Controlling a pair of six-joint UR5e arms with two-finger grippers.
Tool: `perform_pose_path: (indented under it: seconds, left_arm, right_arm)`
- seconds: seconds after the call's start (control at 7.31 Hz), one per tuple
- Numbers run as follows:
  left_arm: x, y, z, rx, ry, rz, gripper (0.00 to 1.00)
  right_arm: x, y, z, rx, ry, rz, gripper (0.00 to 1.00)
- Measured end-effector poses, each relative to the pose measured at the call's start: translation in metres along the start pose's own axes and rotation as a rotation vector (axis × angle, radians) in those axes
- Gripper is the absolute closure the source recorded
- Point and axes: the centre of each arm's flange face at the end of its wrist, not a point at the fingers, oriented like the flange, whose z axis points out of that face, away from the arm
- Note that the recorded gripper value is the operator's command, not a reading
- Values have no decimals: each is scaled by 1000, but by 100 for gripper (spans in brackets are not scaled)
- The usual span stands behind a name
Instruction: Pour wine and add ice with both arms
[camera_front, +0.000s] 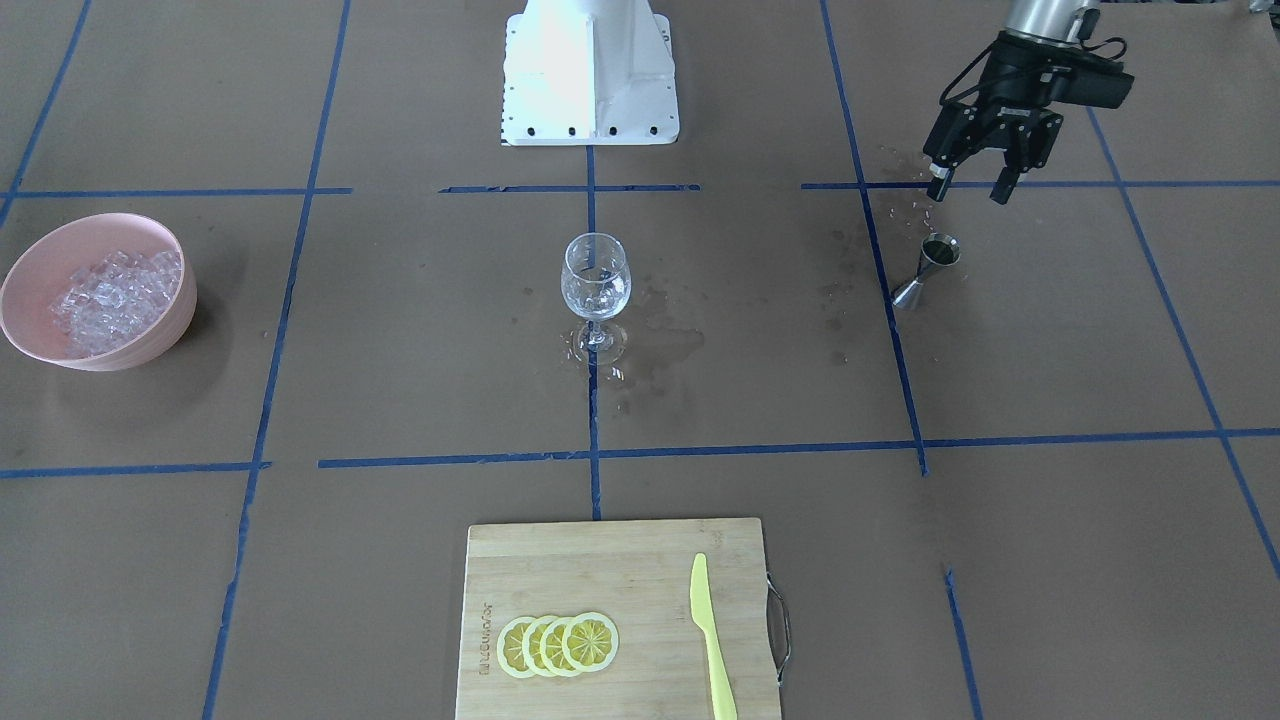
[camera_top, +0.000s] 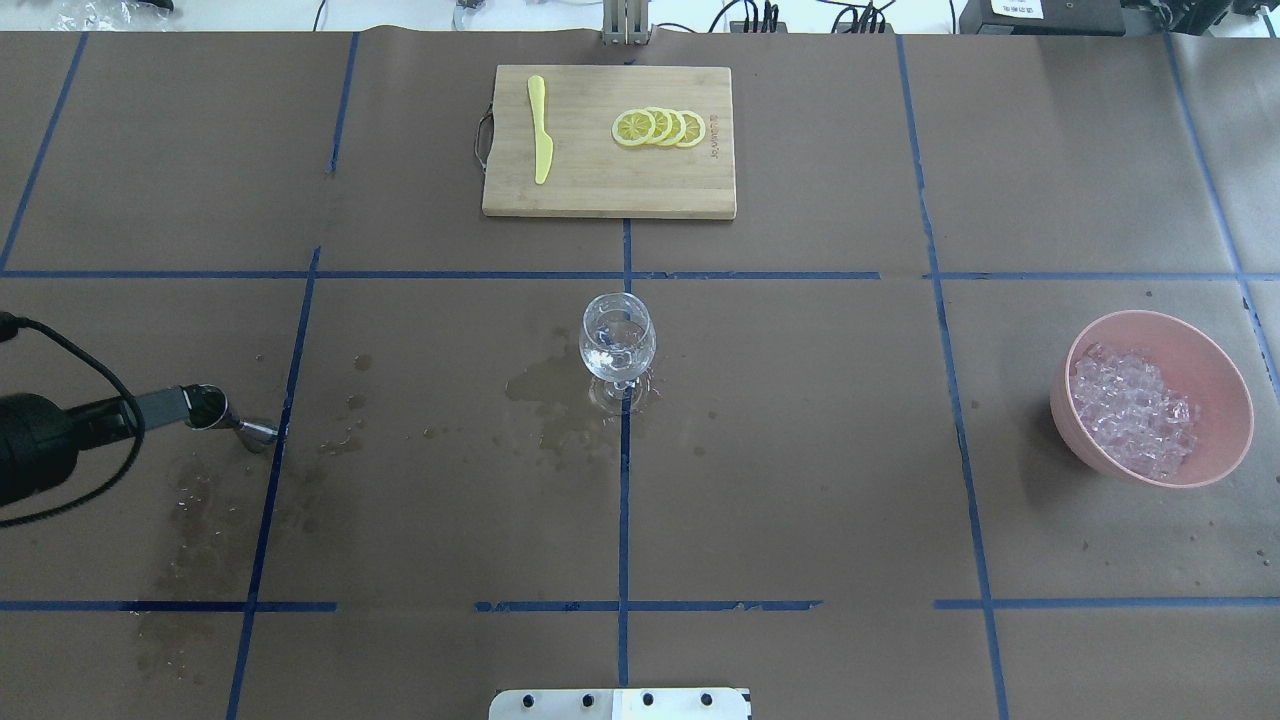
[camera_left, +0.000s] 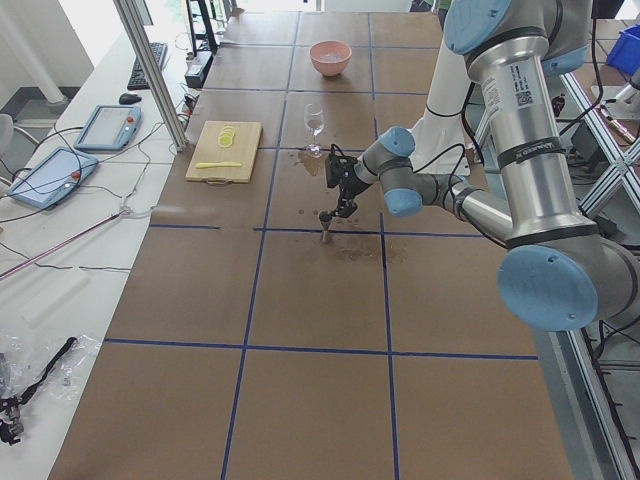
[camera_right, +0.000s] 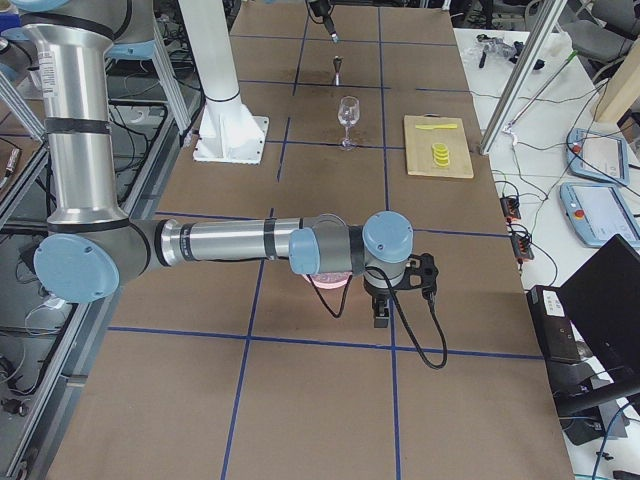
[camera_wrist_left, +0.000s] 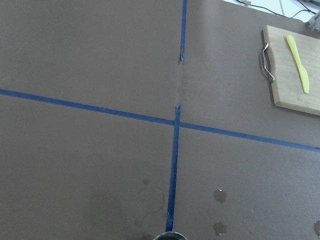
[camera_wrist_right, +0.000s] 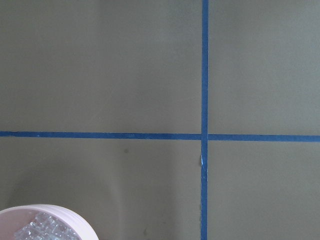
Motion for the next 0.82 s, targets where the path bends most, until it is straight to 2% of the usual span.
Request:
perform_pose_path:
  seconds: [0.41,0.68,0.82]
  left_arm:
    - [-6,58,28,173,-58,65,1]
    - [-26,74,60,285,-100,121,2]
    - [-19,76,72,346,-87,120,3]
  right_arm:
    - [-13,-3,-9,16,-22,-21,0]
    - [-19,-4,-13,24,-25,-28,0]
    - [-21,-4,-15,28,-27,-22,0]
